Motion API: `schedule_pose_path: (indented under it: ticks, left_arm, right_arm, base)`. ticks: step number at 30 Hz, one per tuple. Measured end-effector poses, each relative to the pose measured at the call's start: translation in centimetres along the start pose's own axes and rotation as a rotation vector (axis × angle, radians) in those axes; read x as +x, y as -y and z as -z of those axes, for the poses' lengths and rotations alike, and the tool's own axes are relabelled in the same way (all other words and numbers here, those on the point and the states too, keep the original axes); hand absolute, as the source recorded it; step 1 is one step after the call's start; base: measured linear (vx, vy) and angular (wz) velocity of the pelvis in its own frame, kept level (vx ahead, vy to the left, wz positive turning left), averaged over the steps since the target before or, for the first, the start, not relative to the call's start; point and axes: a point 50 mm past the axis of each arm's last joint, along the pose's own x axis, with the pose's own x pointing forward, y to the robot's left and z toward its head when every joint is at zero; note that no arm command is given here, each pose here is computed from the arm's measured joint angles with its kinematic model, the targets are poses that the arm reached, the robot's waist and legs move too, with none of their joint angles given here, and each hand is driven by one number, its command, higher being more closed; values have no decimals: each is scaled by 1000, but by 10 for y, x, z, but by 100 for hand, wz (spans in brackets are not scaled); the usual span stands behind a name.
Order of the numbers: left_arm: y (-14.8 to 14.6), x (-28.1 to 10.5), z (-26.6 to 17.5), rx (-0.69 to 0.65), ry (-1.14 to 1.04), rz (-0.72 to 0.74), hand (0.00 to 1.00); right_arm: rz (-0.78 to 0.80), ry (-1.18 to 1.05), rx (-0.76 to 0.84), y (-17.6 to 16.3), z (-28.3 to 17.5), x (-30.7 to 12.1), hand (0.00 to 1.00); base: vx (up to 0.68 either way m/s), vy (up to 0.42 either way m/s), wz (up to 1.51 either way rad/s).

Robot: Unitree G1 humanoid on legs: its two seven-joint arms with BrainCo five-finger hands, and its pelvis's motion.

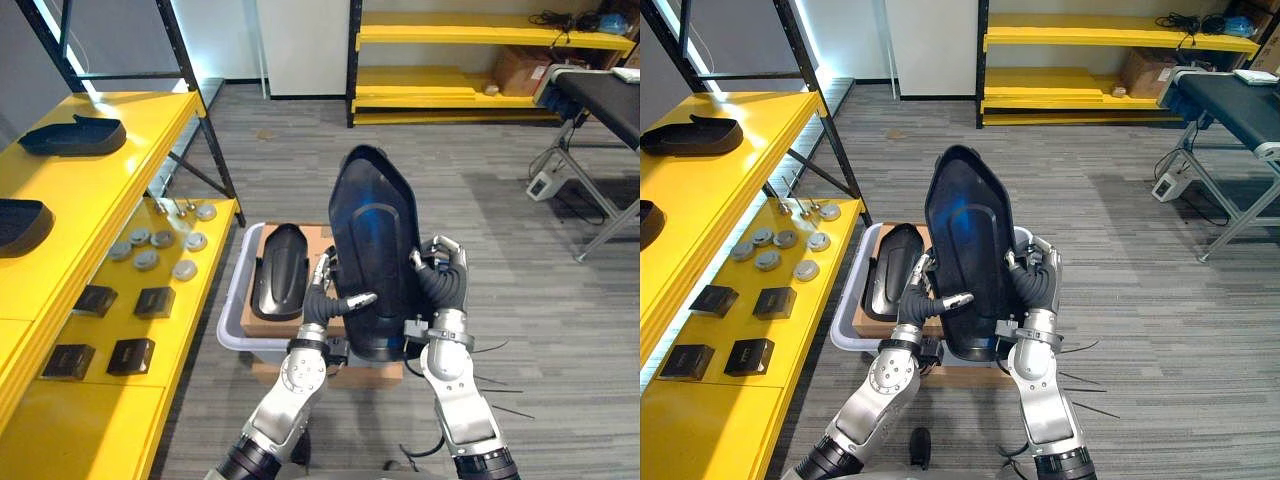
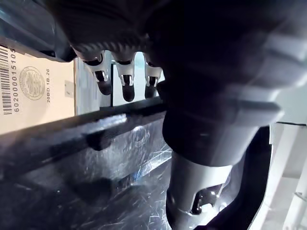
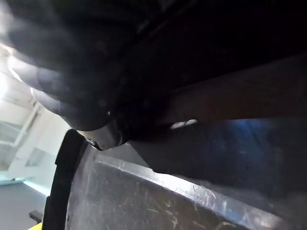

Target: Walk over and take plastic housings, then place them on the shelf

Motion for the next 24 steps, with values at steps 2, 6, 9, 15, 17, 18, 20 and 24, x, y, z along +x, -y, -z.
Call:
schedule_pose_path:
  ticks: [2,6,9,15,17,18,20,24]
  left_arm:
    - [0,0,0,0,-1,7,100]
    - [-1,1,7,-22,-39,6,100]
    - [-5,1,12,-32,-69,-8,100]
    - [-20,3,12,-11,-65,-31,100]
    - [-28,3,8,2,-48,-51,100]
    - [-30,3,6,4,-39,-60,100]
    - [-40,4,-1,17,-2,-94,100]
    - [-64,-3,-4,2,11,-198,100]
  right_arm:
    - [-1,-4,1,0,1,0,0]
    - [-26,7,47,-3,-1,-2,0]
    - [-89,10,104,-7,-3,-3,0]
    - [-262,45,137,-2,-1,2,0]
    - [-289,63,149,7,-1,6,0]
    - [-284,69,150,12,-1,8,0]
    - [-273,99,171,25,-5,14,0]
    - [-94,162,305,72,-15,29,0]
  base:
    - [0,0,0]
    - [0,0,0]
    - [0,0,0]
    - [0,0,1]
    - [0,0,3]
    - [0,0,0]
    - [0,0,0]
    - [0,0,0]
